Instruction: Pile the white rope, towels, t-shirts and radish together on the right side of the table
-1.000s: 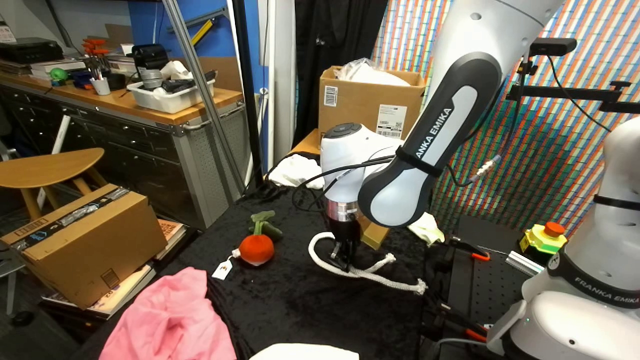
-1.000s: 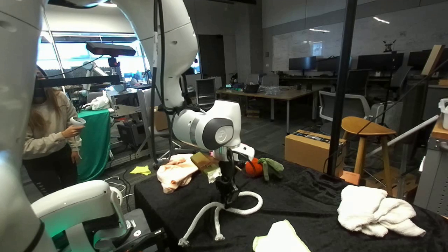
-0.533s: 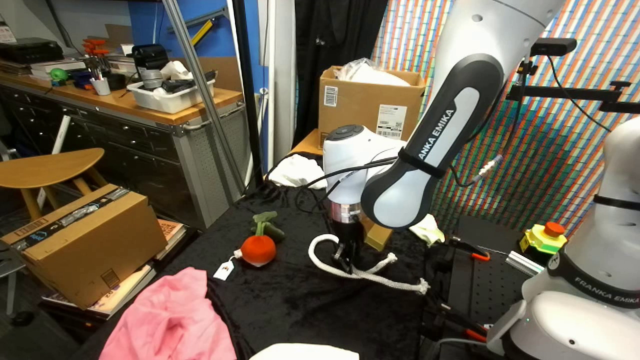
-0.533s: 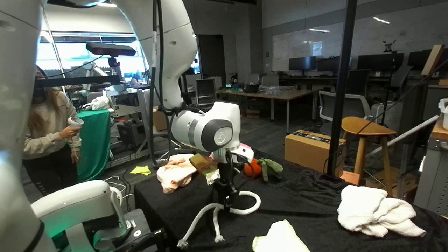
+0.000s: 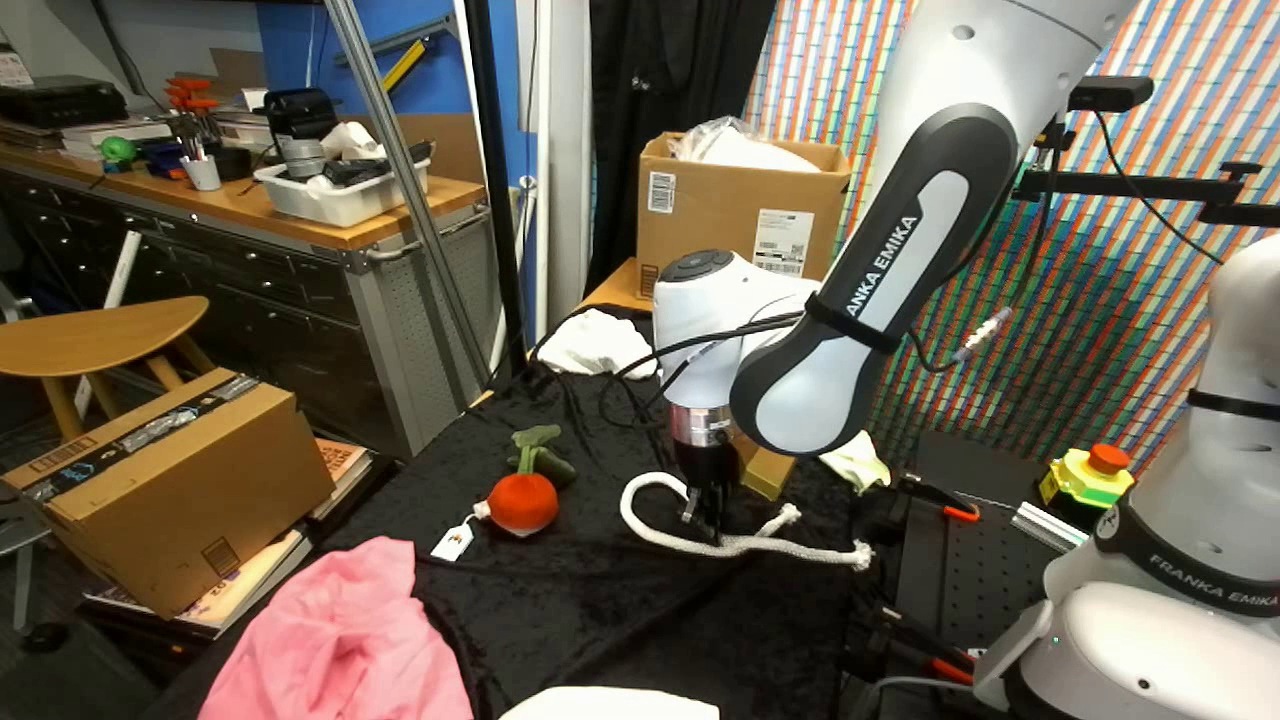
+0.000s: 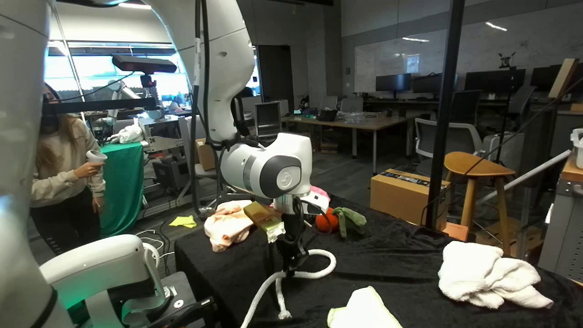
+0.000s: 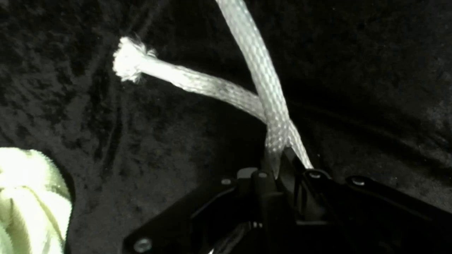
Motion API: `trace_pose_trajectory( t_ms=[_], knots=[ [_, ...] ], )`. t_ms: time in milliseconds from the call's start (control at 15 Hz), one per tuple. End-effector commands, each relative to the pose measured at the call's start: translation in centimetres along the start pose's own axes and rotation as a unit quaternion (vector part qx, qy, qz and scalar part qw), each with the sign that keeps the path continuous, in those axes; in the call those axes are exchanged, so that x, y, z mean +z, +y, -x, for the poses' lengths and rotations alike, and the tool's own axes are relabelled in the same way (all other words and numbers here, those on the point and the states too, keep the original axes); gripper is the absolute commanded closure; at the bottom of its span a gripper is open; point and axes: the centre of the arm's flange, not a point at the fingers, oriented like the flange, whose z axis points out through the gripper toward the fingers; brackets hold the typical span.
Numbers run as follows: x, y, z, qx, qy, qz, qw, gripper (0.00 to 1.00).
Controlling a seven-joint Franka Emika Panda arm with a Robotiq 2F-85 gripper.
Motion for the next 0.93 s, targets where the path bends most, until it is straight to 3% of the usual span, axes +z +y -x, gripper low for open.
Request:
trace_pose_trajectory(
  t_ms=[0, 333, 867],
  knots=[
    [-1.0, 1.3, 1.0, 0.005, 0.0, 0.022, 0.9997, 0.86],
    [-3.5, 4.7, 0.5, 0.041, 0.06, 0.088, 0.9935, 0.86],
    [-9.2, 10.9, -0.3, 0.158, 0.17, 0.168, 0.958, 0.86]
  ],
)
